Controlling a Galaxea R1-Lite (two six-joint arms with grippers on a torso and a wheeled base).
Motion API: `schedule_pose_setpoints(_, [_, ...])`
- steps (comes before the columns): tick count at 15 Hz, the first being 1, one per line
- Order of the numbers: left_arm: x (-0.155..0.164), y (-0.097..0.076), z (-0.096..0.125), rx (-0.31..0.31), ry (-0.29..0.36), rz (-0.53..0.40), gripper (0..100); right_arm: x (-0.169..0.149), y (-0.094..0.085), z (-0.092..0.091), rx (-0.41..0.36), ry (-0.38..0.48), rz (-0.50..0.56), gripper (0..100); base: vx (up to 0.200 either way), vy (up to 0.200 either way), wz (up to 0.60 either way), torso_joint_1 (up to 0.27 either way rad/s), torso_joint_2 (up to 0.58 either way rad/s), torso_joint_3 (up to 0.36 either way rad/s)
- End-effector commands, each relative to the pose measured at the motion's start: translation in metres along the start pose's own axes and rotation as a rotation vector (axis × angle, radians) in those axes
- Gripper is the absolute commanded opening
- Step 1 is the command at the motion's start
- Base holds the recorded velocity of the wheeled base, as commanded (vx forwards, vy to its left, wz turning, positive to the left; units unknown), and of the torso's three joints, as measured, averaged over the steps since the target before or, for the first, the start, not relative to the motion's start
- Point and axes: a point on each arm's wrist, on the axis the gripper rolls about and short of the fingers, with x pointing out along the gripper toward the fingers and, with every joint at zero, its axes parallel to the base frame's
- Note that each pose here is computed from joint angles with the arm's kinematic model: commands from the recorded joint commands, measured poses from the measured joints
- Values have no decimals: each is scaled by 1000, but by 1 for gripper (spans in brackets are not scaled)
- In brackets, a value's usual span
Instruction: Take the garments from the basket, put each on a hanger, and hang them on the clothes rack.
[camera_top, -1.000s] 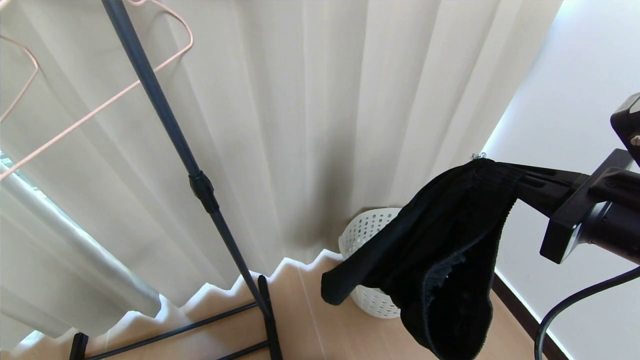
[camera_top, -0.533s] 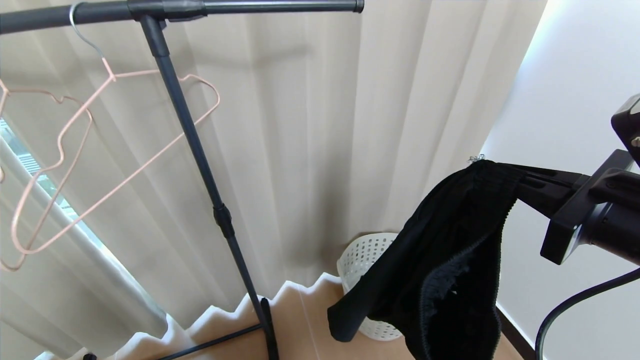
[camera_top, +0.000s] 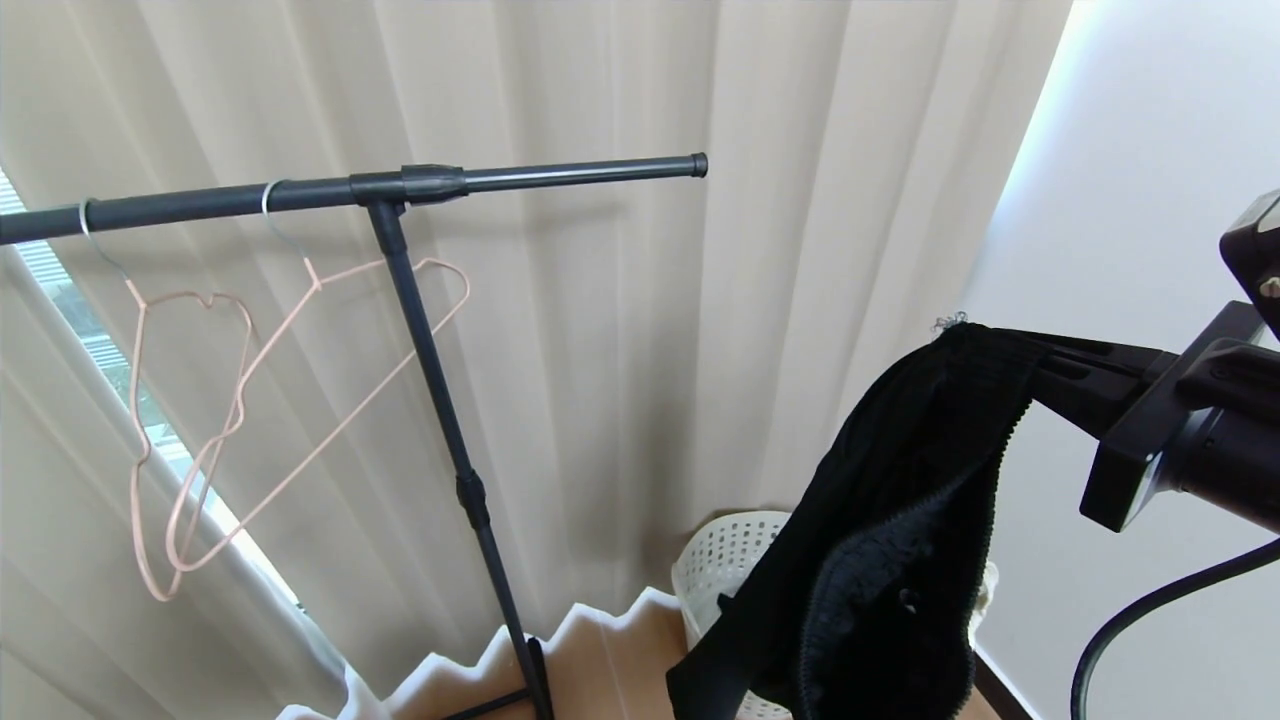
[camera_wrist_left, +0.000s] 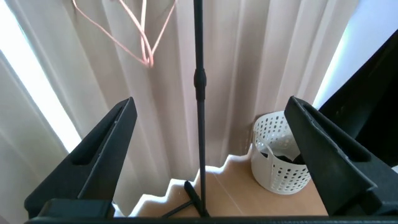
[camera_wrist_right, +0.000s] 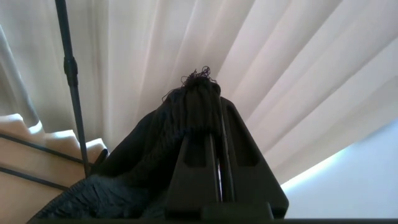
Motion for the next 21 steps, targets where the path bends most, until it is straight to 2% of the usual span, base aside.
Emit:
schedule_pose_setpoints(1, [0, 0, 0, 0, 1, -1, 100, 1, 0, -1, -2, 5, 2, 0, 0, 0, 0, 251, -579, -325])
schedule_pose_setpoints(6, [0, 0, 0, 1, 1, -1, 100, 0, 1, -3, -2, 9, 5, 0, 0, 0, 0, 239, -539, -303])
schedule_pose_setpoints(13, [0, 0, 0, 1, 1, -1, 100, 0, 1, -4, -3, 10, 5, 0, 0, 0, 0, 152, -332, -182])
schedule_pose_setpoints(20, [0, 0, 0, 0, 1, -2, 100, 1, 2, -5, -5, 15, 8, 0, 0, 0, 600, 11, -14, -10])
schedule_pose_setpoints(21, [0, 0, 0, 0, 1, -2, 100, 0, 2, -5, -5, 15, 8, 0, 0, 0, 0, 0, 0, 0])
